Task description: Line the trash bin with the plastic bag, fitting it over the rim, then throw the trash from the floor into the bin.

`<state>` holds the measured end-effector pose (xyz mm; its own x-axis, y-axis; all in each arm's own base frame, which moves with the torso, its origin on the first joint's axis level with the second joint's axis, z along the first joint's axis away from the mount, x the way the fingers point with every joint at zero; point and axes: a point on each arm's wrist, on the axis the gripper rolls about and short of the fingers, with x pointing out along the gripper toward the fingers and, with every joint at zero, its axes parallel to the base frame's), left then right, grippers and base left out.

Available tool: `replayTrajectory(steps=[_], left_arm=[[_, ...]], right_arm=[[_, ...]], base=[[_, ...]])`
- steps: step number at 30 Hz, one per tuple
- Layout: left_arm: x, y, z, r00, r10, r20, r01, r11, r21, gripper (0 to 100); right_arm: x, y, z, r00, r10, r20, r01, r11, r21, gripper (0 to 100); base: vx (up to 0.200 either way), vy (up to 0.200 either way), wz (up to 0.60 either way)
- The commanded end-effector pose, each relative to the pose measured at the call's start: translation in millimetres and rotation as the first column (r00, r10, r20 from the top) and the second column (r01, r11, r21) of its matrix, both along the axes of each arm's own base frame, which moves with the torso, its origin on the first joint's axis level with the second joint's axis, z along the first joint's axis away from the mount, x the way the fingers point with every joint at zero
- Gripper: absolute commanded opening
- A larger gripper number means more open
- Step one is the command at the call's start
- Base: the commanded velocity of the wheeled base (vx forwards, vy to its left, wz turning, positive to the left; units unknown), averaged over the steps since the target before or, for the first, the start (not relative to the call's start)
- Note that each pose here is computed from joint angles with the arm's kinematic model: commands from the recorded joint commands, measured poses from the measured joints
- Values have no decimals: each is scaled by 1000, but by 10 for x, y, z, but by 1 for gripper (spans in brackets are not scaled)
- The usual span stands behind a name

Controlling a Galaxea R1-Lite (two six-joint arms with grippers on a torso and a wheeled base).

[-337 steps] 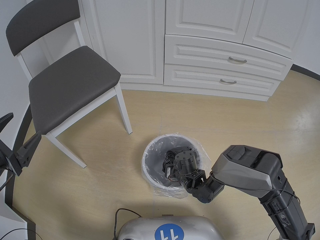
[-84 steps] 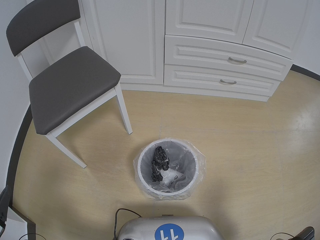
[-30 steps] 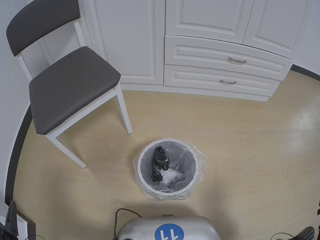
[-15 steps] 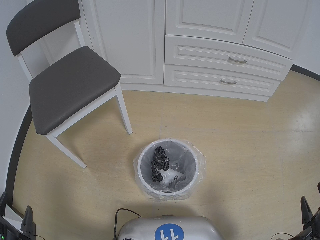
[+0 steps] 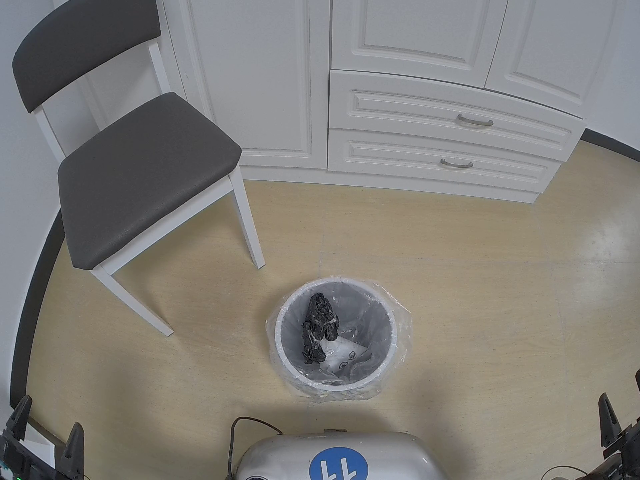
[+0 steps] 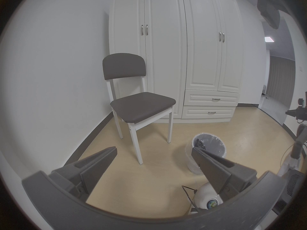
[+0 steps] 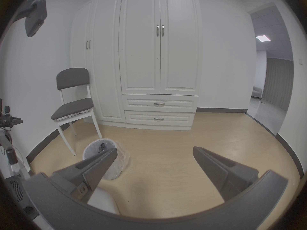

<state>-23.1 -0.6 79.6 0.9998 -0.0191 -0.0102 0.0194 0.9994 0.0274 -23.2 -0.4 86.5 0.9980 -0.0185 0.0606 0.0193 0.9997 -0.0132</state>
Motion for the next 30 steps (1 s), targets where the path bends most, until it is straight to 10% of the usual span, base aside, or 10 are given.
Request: replayTrajectory(steps=[1,30], left_arm=[[0,0,-44,1000,1,-1,-1,1000,0,100],[3,7,-46,999,35,5,-35,999,-29,100]], right_arm=[[2,-5,-52,1000,-19,-4,19,1000,8,100],[3,3,-103,999,11,-53,-11,1000,11,100]], base=[[0,0,0],[0,0,0]])
